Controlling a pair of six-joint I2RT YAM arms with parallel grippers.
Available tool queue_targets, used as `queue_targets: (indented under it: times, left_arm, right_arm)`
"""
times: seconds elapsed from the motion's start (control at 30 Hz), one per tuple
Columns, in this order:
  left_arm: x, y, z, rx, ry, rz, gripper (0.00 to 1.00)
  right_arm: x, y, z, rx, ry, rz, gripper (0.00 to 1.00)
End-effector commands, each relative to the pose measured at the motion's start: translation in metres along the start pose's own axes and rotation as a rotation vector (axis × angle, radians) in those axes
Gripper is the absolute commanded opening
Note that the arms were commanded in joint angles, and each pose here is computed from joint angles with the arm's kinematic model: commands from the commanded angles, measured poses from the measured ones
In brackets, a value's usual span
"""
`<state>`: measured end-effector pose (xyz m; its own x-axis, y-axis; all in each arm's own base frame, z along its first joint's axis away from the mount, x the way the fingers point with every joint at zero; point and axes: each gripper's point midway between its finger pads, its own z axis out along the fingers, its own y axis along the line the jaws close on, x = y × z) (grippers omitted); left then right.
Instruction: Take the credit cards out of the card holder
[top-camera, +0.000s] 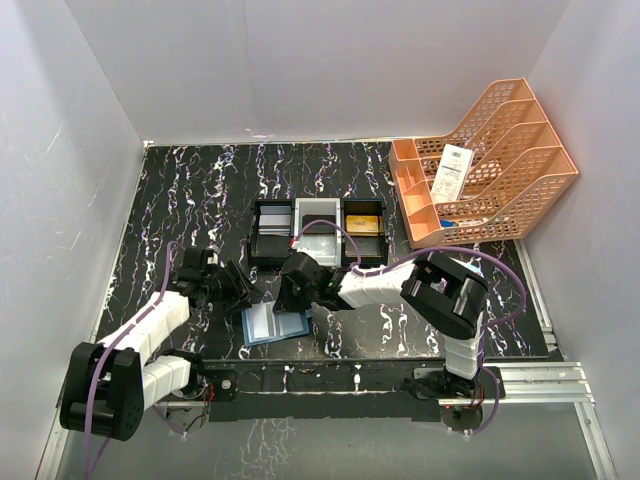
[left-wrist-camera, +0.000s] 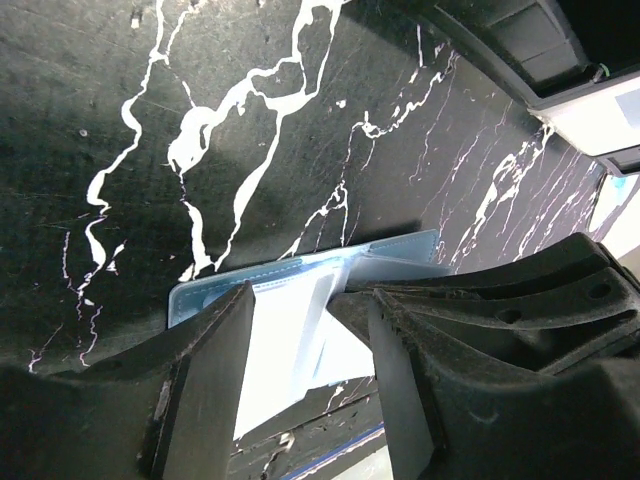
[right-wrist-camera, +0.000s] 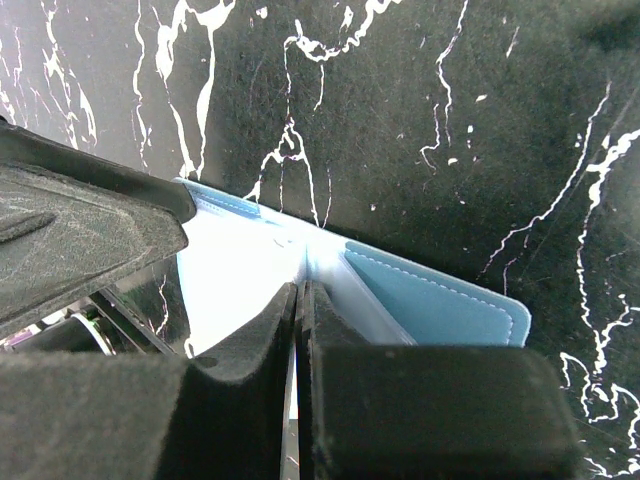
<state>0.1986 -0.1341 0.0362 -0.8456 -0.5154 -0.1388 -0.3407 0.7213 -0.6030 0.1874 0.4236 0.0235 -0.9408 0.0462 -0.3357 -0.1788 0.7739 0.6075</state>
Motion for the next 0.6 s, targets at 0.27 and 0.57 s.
queue_targets:
  times: [0.27,0.57]
  left_arm:
    - [0.014,0.014,-0.001,-0.053,0.040,-0.016,0.48]
    - [0.014,0.011,-0.006,-0.040,0.027,-0.030,0.47]
  right_arm:
    - [0.043,-0.065,0.009,0.205,0.125,-0.024,0.02]
    - [0.044,-0.066,0.010,0.205,0.131,-0.017,0.02]
